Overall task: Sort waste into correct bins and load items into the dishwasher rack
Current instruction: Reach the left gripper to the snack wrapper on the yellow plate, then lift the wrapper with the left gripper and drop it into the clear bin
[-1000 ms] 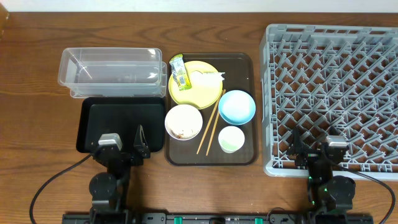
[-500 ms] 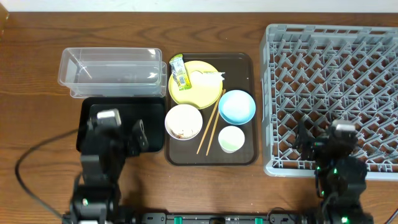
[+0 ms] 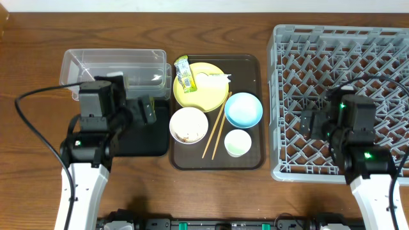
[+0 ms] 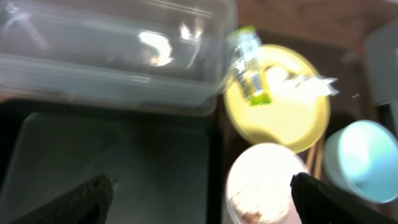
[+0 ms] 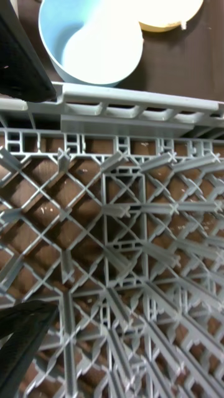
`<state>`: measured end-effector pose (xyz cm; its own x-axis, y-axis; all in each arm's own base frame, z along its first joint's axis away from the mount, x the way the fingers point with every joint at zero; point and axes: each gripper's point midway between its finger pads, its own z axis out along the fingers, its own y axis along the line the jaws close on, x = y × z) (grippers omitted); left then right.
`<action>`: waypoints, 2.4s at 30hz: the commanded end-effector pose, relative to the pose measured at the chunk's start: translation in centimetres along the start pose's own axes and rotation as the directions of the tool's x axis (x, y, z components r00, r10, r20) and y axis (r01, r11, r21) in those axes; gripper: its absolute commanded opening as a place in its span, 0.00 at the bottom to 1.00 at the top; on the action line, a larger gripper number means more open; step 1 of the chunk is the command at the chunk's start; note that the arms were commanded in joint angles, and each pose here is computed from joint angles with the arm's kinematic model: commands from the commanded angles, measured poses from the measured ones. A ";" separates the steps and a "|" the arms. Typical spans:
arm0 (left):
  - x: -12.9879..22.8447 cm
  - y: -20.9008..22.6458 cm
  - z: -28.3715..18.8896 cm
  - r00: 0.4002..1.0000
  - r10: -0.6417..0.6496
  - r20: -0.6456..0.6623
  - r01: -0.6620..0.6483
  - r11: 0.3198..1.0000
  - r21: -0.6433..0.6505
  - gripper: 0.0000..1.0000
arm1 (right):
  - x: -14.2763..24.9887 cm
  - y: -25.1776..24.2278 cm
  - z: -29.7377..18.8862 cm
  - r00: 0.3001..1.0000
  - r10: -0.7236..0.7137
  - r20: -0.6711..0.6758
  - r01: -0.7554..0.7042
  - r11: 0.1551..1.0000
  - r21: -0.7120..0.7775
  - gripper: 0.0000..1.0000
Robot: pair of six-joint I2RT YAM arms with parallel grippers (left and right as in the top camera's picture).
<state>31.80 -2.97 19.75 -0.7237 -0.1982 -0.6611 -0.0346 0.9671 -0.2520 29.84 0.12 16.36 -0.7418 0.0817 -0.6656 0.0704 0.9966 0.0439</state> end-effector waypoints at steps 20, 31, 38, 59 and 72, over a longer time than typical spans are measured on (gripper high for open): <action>-2.1 -10.7 14.2 0.987 0.138 -0.085 -0.137 0.990 0.014 0.93 | -1.3 1.1 -0.1 1.000 -0.007 0.029 0.009 0.998 -0.061 0.99; 1.9 -9.4 21.0 0.978 0.126 -0.166 -0.135 0.990 -0.045 0.88 | -1.2 1.1 -0.1 1.000 -0.008 0.025 0.009 0.998 -0.061 0.99; 3.4 -8.6 22.6 0.976 0.091 -0.197 -0.108 0.991 -0.080 0.84 | -1.2 1.1 -0.1 1.000 -0.007 0.023 0.009 0.998 -0.061 0.99; 1.4 -9.3 20.4 0.985 0.087 -0.151 -0.097 0.993 -0.062 0.06 | -1.1 1.1 -0.1 1.000 -0.008 0.021 0.009 0.998 -0.057 0.99; -6.6 -4.2 13.3 0.948 -0.307 0.082 0.315 0.941 -0.123 0.06 | -1.1 1.0 -0.1 1.000 -0.008 0.021 0.009 0.998 -0.057 0.99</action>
<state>45.57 -11.15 17.14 -0.6685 -0.3225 -0.6702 -0.1478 0.9407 -0.3052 30.32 1.07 16.28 -0.7425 0.0820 -0.6648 0.0341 0.9958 0.0848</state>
